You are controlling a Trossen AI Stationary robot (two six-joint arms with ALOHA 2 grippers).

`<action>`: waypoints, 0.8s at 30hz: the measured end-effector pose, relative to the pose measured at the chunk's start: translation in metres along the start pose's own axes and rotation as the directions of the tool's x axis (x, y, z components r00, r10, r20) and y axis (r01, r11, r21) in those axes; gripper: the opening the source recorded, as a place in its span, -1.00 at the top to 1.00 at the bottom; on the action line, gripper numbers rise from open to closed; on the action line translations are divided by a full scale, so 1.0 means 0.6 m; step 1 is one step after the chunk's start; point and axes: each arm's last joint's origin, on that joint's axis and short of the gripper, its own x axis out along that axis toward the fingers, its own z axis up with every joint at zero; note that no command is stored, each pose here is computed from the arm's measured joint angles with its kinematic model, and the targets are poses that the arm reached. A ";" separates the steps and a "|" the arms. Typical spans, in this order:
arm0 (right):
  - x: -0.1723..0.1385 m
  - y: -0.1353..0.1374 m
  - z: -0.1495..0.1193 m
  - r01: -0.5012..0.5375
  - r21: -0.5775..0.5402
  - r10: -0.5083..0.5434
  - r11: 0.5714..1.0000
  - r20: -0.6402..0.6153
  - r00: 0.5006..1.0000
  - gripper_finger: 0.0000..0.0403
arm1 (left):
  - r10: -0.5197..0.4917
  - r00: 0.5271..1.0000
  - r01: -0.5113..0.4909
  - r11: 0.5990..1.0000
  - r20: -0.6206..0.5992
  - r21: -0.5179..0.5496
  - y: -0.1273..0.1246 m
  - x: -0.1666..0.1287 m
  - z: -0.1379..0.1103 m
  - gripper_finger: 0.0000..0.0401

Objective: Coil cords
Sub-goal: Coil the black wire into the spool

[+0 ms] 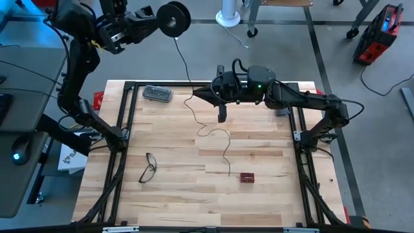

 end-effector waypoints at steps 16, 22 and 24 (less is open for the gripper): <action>-0.080 0.065 0.035 -0.060 0.016 0.062 0.998 -0.150 0.987 1.00 | 0.225 0.954 -0.258 0.953 -0.199 -0.161 0.015 -0.033 -0.029 1.00; -0.142 0.080 0.058 0.016 -0.030 -0.022 0.999 -0.212 0.977 1.00 | 0.231 0.874 -0.401 0.840 -0.428 -0.365 0.016 -0.049 -0.068 1.00; -0.160 0.080 0.066 0.056 -0.056 -0.067 0.997 -0.215 0.974 1.00 | 0.211 0.844 -0.434 0.808 -0.492 -0.398 0.012 -0.048 -0.084 1.00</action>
